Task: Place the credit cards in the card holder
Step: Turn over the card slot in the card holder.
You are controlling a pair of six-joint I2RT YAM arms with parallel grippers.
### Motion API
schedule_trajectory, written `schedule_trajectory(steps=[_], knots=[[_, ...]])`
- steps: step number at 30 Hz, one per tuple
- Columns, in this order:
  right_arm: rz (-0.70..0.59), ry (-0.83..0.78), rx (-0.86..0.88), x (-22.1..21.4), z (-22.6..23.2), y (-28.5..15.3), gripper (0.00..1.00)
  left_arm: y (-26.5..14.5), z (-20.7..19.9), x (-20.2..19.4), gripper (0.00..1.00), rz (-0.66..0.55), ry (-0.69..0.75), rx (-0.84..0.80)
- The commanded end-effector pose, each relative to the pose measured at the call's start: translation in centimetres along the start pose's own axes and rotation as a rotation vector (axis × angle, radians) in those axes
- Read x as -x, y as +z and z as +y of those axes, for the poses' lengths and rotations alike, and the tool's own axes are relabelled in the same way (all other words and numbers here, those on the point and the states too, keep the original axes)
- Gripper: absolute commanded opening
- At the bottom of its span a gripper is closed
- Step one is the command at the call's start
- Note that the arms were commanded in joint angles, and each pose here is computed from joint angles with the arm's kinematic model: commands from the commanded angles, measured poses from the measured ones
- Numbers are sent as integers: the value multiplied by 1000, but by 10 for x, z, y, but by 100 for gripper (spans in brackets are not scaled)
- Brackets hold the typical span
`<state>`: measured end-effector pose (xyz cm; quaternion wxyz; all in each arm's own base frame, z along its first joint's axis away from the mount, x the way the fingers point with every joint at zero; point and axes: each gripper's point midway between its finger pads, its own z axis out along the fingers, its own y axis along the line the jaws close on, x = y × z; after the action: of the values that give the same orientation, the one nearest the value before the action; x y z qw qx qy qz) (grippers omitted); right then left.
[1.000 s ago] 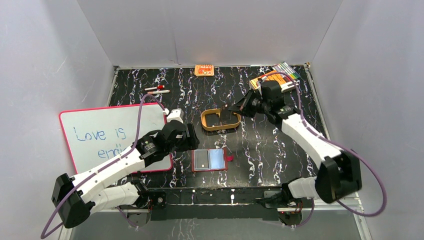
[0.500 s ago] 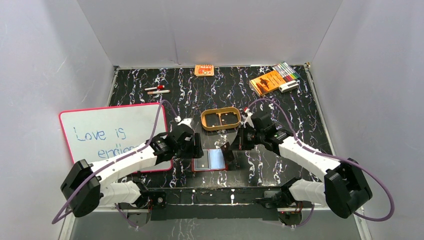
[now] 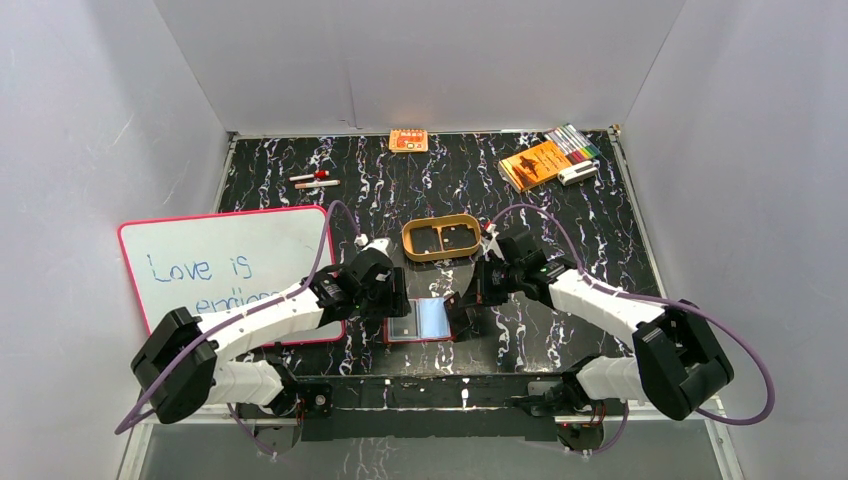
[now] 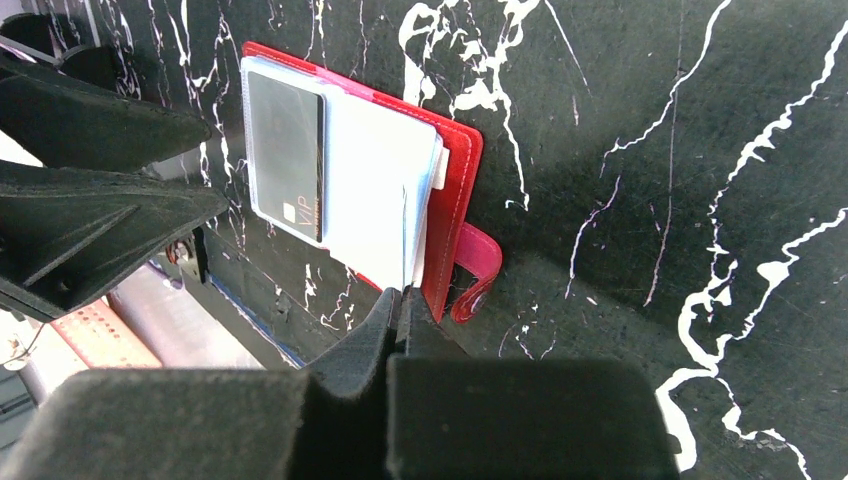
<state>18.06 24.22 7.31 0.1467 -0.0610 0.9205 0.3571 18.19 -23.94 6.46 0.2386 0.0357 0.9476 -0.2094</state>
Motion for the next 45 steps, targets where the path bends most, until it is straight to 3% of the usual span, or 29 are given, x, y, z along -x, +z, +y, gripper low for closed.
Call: schedule_trajectory(steps=[1,27,45], knots=[[17,5,0,-4,-2,2,0,2,-3,0,54,5,14,-13],[34,18,-38,-11,-13,4,0,5,2,-5,54,14,13,1],[55,8,61,-12,2,9,0,8,2,-9,53,27,4,-6]])
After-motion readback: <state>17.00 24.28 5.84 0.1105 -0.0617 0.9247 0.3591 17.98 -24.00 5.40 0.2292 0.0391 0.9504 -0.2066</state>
